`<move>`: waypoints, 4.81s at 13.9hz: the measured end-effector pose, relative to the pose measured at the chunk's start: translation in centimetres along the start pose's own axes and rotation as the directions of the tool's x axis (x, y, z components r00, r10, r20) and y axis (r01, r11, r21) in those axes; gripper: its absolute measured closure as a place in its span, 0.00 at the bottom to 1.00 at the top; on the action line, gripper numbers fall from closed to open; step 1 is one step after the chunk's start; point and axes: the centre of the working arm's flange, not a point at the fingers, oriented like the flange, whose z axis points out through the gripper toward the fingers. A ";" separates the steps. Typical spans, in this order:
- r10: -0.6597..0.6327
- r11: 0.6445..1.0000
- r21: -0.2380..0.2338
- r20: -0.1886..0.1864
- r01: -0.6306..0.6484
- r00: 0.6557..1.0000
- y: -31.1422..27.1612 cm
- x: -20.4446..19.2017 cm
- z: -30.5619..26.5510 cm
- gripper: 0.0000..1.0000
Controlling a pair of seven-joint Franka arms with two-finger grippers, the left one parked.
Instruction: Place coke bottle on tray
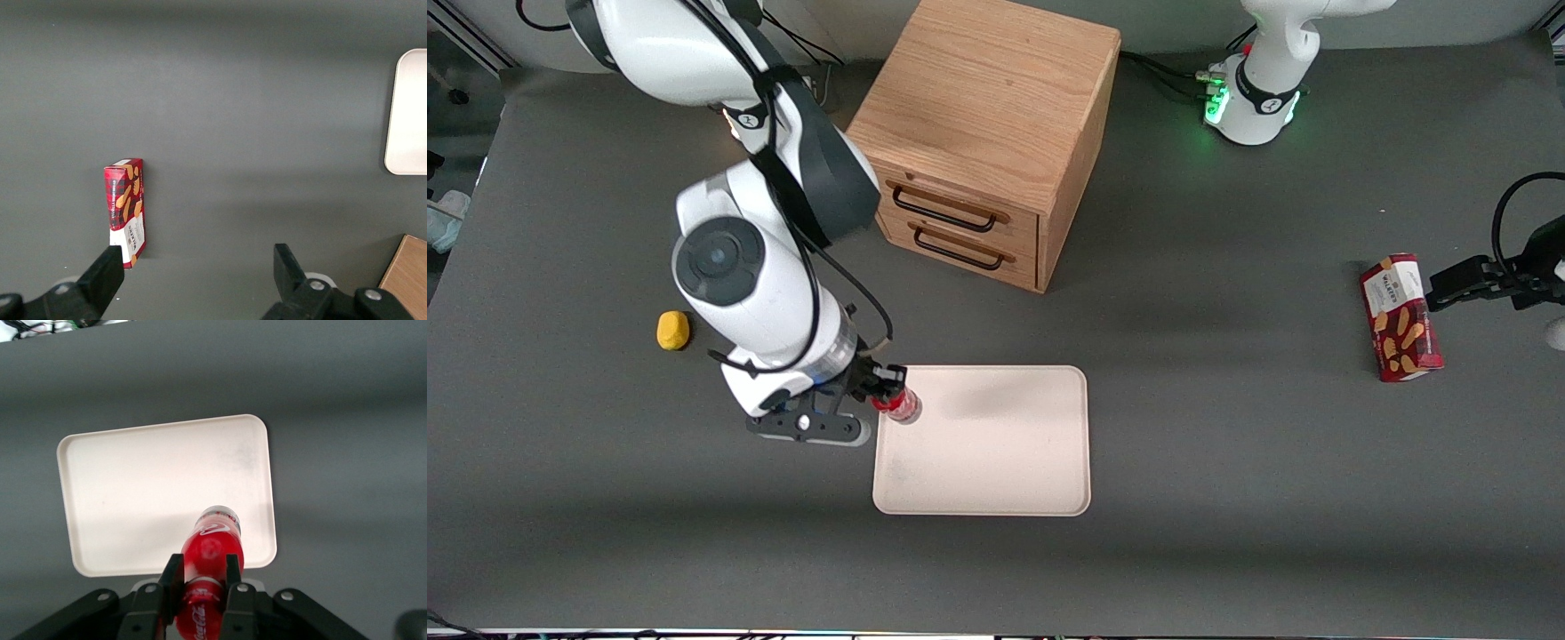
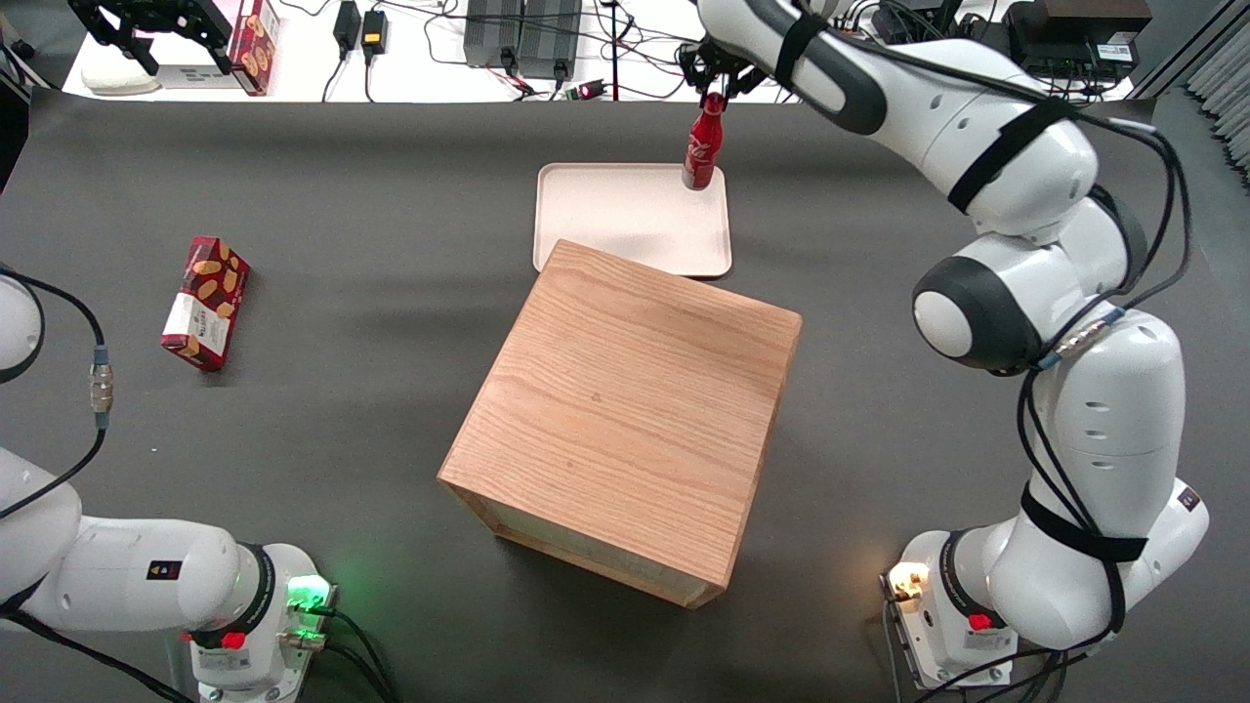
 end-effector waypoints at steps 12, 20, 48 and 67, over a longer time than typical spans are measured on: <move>0.015 1.000 -0.007 -0.051 -0.016 0.999 1.4 1.1 12.8 0.70; 0.014 1.000 -0.009 -0.048 -0.015 0.999 1.3 0.9 12.9 0.32; -0.041 0.999 -0.015 0.157 0.044 0.987 18.8 -8.9 -18.3 0.00; -0.125 0.992 0.003 0.082 0.125 0.989 35.6 -5.1 -19.3 0.00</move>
